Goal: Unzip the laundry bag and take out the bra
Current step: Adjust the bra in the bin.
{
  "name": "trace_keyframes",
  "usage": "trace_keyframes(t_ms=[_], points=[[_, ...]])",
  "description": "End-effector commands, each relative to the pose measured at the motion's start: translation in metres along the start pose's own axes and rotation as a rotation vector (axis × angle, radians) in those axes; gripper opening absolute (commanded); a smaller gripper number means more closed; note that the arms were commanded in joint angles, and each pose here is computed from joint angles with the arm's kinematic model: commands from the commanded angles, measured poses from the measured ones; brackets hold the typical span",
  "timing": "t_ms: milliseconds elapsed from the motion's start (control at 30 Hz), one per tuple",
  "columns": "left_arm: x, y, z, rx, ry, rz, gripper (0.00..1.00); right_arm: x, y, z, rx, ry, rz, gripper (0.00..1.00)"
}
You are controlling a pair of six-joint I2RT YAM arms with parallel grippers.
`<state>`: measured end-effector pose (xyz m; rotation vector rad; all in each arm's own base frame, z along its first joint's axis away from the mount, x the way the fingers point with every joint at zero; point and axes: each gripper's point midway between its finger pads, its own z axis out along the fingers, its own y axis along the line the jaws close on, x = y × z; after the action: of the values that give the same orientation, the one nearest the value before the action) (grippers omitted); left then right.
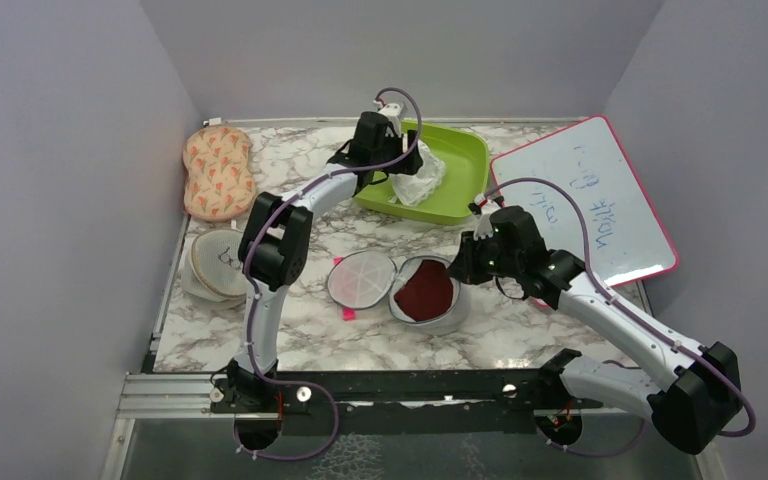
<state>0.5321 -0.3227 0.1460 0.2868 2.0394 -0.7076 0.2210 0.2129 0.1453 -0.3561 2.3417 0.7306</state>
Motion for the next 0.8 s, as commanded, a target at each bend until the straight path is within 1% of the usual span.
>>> trace_keyframes(t_ms=[0,67,133,167,233,300,367,467,633,700,733,767], points=[[0.003,-0.005,0.007,-0.036,0.011,0.112,0.61,0.004,0.002,0.000,-0.011,0.011,0.002,0.12],[0.003,-0.002,0.004,-0.073,0.005,0.113,0.61,0.003,0.004,0.001,-0.023,0.009,0.005,0.12],[0.001,-0.002,-0.004,-0.079,-0.015,0.108,0.71,0.004,0.006,0.001,-0.036,0.011,0.009,0.12],[0.000,-0.003,-0.009,-0.076,-0.025,0.107,0.74,0.005,0.006,0.001,-0.039,0.012,0.011,0.12],[0.000,-0.005,-0.016,-0.071,-0.032,0.107,0.78,0.007,0.007,0.002,-0.045,0.017,0.014,0.12],[-0.002,0.001,-0.022,-0.086,-0.033,0.097,0.79,0.008,0.007,0.002,-0.050,0.015,0.013,0.12],[-0.002,0.010,-0.026,-0.091,-0.037,0.055,0.79,0.009,0.007,0.003,-0.049,0.019,0.011,0.12],[-0.005,0.018,-0.024,-0.047,-0.048,-0.008,0.78,0.010,0.005,0.004,-0.044,0.025,0.007,0.12],[-0.002,0.024,-0.001,-0.026,-0.034,-0.060,0.77,0.009,0.006,0.003,-0.044,0.025,0.005,0.12],[-0.004,0.023,0.006,-0.011,-0.047,-0.080,0.76,0.007,0.007,0.002,-0.046,0.019,0.006,0.12],[-0.008,0.019,0.009,0.014,-0.061,-0.085,0.75,0.006,0.007,0.001,-0.046,0.017,0.006,0.12],[-0.012,0.015,0.013,0.041,-0.071,-0.087,0.70,0.006,0.007,0.000,-0.044,0.017,0.008,0.12]])
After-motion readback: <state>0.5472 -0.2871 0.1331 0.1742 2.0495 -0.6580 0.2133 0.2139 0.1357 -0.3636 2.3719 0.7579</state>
